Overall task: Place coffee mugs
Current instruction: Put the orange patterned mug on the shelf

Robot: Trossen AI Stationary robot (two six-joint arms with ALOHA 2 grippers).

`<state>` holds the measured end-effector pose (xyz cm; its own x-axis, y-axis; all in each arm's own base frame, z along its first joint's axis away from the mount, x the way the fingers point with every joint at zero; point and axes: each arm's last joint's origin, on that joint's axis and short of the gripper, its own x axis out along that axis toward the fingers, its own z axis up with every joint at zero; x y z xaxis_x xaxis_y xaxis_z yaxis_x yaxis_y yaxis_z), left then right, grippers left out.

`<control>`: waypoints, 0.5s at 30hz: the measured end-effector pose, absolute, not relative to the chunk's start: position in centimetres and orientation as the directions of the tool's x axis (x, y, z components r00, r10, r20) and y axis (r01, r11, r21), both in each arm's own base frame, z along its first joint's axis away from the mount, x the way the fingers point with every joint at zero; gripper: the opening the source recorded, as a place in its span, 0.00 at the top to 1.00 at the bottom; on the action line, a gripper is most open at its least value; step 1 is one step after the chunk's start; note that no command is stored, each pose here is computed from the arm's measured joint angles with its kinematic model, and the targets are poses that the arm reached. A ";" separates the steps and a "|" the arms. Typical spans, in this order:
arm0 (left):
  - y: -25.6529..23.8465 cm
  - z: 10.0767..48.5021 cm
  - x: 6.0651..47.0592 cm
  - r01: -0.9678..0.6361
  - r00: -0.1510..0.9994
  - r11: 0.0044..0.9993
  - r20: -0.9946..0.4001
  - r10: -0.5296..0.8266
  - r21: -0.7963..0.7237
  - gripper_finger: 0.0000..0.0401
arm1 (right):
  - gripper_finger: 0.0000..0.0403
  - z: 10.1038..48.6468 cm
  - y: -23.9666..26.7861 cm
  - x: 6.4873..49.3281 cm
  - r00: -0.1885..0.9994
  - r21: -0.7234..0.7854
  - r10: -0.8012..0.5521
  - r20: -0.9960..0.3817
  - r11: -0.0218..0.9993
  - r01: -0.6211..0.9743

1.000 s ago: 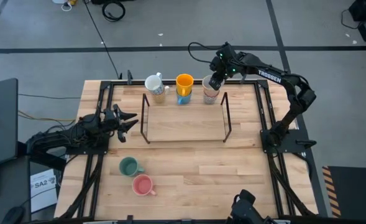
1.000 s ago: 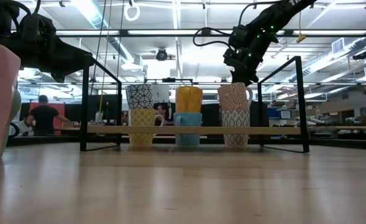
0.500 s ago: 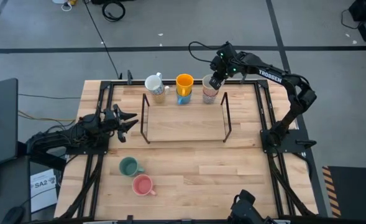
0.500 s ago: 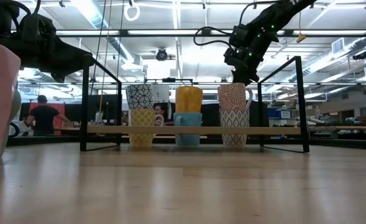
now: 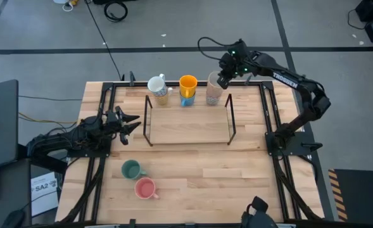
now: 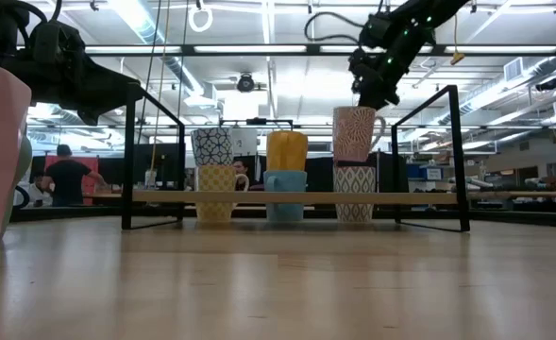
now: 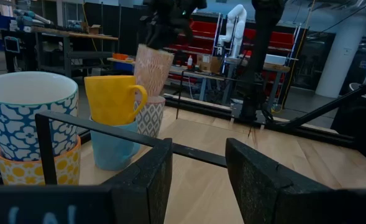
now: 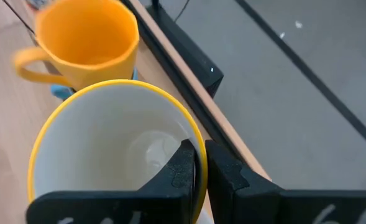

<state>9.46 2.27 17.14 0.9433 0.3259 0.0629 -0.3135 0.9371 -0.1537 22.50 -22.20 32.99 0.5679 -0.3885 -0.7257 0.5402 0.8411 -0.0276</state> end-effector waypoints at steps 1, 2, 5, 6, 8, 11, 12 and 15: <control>2.3 17.1 9.5 -0.313 0.943 0.937 0.063 0.326 -0.154 0.61 | 0.93 33.5 -21.9 22.3 0.577 -0.031 -0.395 -0.715 0.842 0.538; 2.3 17.1 9.5 -0.313 0.943 0.937 0.063 0.326 -0.154 0.61 | 0.93 33.9 -21.6 22.1 0.586 -0.033 -0.400 -0.705 0.843 0.536; 2.3 17.1 9.5 -0.313 0.943 0.937 0.063 0.326 -0.154 0.61 | 0.93 35.1 -20.5 21.8 0.628 -0.026 -0.392 -0.672 0.860 0.510; 2.3 17.1 9.5 -0.313 0.943 0.937 0.063 0.326 -0.154 0.61 | 0.93 35.5 -20.0 21.7 0.648 -0.014 -0.380 -0.660 0.869 0.495; 2.3 17.1 9.5 -0.313 0.943 0.937 0.063 0.326 -0.154 0.61 | 0.93 36.3 -19.0 21.7 0.692 0.026 -0.346 -0.634 0.884 0.466; 2.3 17.1 9.5 -0.313 0.943 0.937 0.063 0.326 -0.154 0.61 | 0.93 37.1 -17.3 22.0 0.748 0.098 -0.280 -0.602 0.903 0.417; 2.3 17.1 9.5 -0.314 0.943 0.937 0.063 0.326 -0.154 0.61 | 0.93 37.3 -16.7 22.2 0.764 0.117 -0.253 -0.594 0.912 0.393; 2.3 17.1 9.5 -0.314 0.943 0.937 0.063 0.326 -0.153 0.61 | 0.93 37.7 -14.8 23.0 0.801 0.162 -0.168 -0.574 0.936 0.312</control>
<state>9.46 2.28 17.14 0.9432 0.3262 0.0629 -0.3138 0.9370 -0.1533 23.01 -14.78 37.74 0.8015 -0.1682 -0.5739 0.3121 0.9362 0.1615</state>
